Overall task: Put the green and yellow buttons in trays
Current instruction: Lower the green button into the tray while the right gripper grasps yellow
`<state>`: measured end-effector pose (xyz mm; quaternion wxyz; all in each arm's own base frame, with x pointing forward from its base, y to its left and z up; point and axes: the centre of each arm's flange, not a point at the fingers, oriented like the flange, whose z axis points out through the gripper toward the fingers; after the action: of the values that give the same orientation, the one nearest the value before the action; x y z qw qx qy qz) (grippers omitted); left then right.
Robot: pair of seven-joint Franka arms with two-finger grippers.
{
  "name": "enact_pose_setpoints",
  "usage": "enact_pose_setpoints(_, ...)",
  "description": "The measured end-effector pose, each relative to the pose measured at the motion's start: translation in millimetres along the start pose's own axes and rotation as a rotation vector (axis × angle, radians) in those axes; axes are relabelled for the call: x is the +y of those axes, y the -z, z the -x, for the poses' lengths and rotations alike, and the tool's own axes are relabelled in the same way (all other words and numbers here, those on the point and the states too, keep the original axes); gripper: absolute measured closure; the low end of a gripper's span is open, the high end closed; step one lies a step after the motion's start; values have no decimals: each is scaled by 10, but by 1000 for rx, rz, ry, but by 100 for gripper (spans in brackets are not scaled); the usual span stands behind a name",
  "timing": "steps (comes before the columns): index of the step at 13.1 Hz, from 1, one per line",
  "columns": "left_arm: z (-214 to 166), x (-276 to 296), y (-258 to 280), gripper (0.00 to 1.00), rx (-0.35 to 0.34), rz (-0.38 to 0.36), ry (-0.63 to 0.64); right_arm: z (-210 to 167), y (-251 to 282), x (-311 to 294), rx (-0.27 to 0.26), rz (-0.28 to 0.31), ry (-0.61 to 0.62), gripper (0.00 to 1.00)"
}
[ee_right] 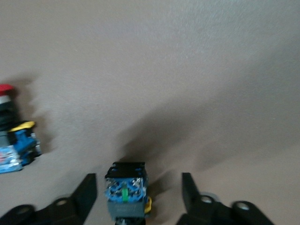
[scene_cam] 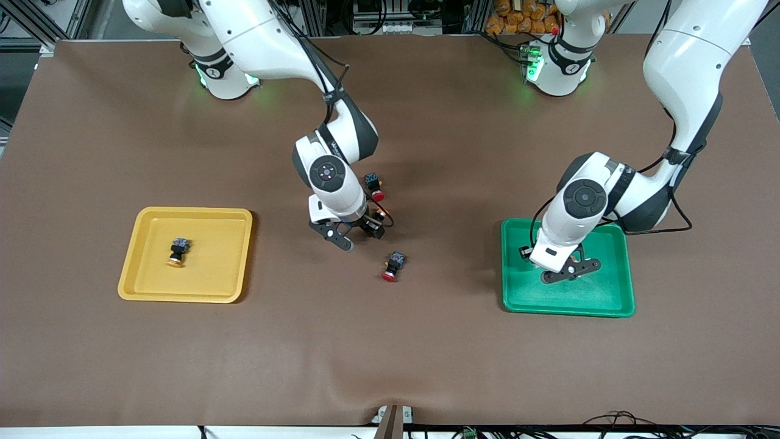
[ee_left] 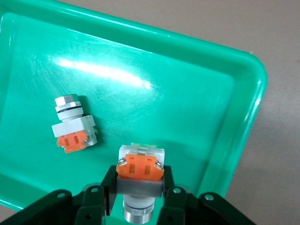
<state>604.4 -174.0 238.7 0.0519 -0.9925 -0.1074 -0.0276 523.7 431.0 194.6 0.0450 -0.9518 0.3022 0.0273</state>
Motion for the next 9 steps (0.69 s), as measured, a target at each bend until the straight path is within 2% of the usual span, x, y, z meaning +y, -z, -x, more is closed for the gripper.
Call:
enact_pose_setpoints(1,-11,-35,-52,59,-9,1,-6,22,-55,-7,5,-2,4,40)
enact_pose_setpoints(3,-40,-97,-131,59,-19,10,-9,75,-84,-29,8,-3,14,59)
enact_pose_setpoints(6,-131,-216,-220,59,-10,49,-39,42,-55,-42,14,-8,11,59)
enact_pose_setpoints(9,-180,-205,-235,59,0,72,-54,-286,49,35,15,15,-27,59)
